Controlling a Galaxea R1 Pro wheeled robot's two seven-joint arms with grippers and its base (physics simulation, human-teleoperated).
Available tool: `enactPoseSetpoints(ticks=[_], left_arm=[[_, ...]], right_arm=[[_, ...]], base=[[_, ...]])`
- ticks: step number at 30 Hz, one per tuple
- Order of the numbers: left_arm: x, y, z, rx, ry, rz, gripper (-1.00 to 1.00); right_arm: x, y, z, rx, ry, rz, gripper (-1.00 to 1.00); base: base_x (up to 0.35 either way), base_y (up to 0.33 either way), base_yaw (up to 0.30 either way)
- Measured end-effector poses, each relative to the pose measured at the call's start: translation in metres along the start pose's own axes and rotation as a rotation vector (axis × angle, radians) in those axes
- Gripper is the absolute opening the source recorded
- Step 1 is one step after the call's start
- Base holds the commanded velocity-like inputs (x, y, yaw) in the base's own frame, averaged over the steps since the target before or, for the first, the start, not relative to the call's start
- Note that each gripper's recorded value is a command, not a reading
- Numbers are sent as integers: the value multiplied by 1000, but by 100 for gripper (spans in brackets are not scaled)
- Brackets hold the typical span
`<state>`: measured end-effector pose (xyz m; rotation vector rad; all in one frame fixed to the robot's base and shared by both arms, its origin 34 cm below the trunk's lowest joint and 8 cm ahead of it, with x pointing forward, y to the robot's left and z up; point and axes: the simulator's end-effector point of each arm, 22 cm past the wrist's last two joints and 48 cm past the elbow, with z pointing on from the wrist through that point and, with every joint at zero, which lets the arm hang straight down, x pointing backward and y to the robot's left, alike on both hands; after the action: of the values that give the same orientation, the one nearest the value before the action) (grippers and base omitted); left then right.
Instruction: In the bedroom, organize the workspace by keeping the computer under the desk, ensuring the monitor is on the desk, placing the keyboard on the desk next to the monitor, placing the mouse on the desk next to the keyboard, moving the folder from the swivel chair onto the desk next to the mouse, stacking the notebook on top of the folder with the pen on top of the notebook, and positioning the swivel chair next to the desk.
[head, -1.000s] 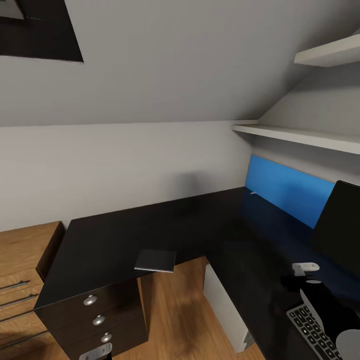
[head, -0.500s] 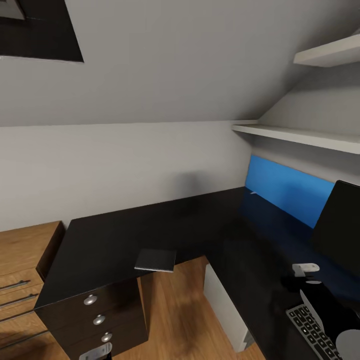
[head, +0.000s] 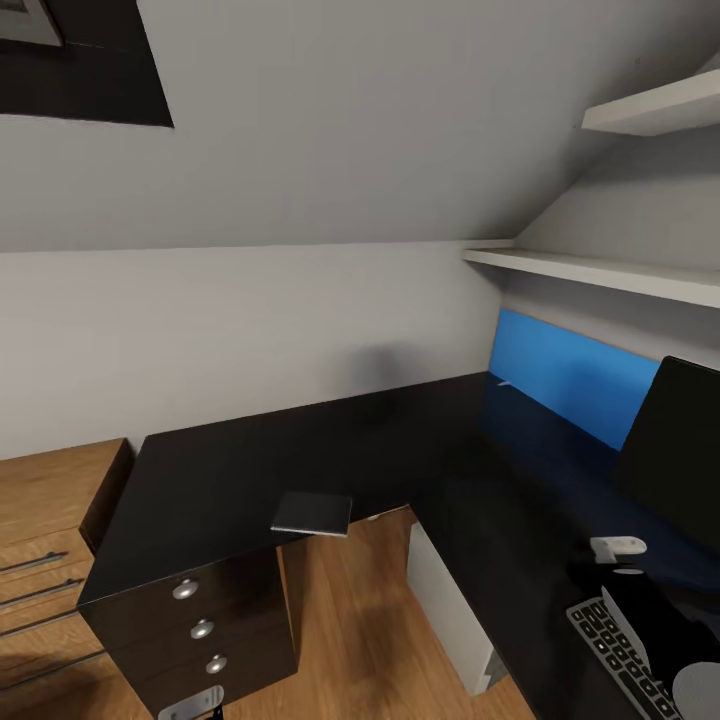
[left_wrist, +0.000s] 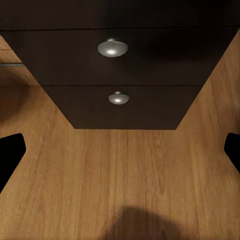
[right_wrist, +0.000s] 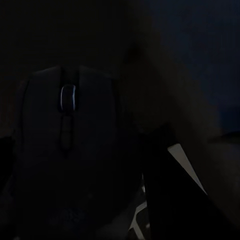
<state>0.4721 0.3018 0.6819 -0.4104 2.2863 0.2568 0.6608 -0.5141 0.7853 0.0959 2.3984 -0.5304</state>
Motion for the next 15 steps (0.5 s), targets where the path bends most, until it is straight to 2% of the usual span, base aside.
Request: enactPoseSetpoints(ticks=[4, 10, 15], left_arm=[[0, 0, 0, 0, 0, 0, 100], [-1, 1, 0, -2, -3, 1, 100], [-1, 2, 1, -4, -2, 2, 100]], right_arm=[[0, 0, 0, 0, -1, 0, -100], [0, 1, 0, -1, -1, 0, -100], [0, 1, 0, -2, 0, -1, -100]], base=[[22, 0, 0], [133, 0, 0], [20, 0, 0]])
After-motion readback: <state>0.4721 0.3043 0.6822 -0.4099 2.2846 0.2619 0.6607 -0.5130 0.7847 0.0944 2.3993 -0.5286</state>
